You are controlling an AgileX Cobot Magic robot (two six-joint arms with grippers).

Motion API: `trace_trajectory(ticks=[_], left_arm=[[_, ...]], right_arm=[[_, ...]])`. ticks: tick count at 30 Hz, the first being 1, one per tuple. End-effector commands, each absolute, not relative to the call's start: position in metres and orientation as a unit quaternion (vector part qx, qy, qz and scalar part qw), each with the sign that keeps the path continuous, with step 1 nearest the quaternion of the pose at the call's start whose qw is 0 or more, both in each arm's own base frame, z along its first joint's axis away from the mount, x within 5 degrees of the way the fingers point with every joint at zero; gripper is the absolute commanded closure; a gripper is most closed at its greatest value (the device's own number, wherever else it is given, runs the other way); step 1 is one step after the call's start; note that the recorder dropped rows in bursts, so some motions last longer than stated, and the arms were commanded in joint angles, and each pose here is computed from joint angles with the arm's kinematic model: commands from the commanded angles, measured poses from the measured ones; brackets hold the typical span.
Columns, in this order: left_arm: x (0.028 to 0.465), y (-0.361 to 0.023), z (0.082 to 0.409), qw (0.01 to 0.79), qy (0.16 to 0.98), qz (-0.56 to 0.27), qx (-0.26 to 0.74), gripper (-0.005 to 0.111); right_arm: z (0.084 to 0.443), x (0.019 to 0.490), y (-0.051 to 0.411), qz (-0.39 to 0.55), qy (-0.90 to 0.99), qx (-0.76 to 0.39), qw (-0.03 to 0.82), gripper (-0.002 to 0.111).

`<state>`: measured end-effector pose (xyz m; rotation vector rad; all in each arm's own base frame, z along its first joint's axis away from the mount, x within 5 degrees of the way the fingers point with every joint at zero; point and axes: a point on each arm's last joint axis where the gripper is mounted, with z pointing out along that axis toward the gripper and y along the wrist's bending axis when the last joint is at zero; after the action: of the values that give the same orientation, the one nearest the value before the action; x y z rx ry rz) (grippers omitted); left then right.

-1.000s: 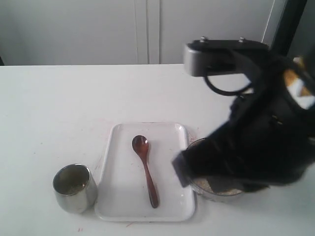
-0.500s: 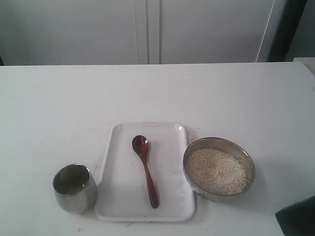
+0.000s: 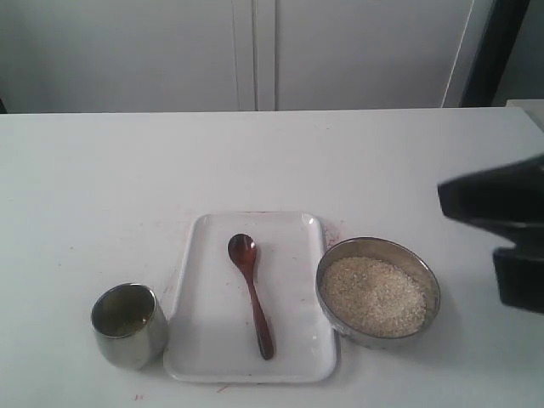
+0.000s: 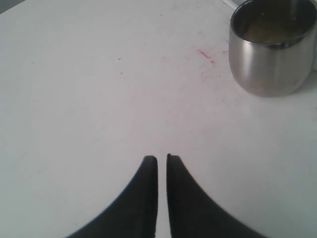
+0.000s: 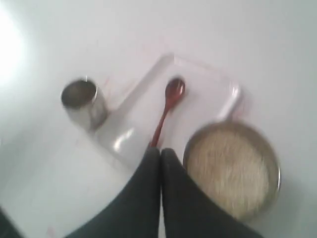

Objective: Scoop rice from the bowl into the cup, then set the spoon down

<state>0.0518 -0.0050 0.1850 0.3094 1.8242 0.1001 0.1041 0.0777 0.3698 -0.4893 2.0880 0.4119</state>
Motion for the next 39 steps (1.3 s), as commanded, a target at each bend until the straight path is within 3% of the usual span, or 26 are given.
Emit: trace_trajectory(ticks=[1, 12, 26, 31, 35, 39], left_arm=[[0.051, -0.005, 0.178, 0.577, 0.804, 0.036, 0.135, 0.092], [0.051, -0.005, 0.178, 0.577, 0.804, 0.036, 0.135, 0.092], [0.051, -0.005, 0.178, 0.577, 0.804, 0.036, 0.135, 0.092], [0.051, -0.005, 0.178, 0.577, 0.804, 0.036, 0.135, 0.092], [0.051, -0.005, 0.178, 0.577, 0.804, 0.036, 0.135, 0.092], [0.051, -0.005, 0.178, 0.577, 0.804, 0.036, 0.135, 0.092]], right_arm=[[0.370, 0.114, 0.078, 0.178, 0.778, -0.204, 0.568, 0.108], [0.308, 0.108, 0.046, 0.205, 0.763, -0.060, 0.610, 0.108], [0.251, 0.067, 0.003, 0.046, 0.705, 0.018, 0.707, 0.108], [0.235, 0.064, -0.001, 0.014, 0.710, 0.023, 0.704, 0.108], [0.202, 0.063, -0.001, -0.003, 0.732, 0.008, 0.681, 0.108], [0.200, 0.058, -0.001, -0.004, 0.731, 0.010, 0.682, 0.108]])
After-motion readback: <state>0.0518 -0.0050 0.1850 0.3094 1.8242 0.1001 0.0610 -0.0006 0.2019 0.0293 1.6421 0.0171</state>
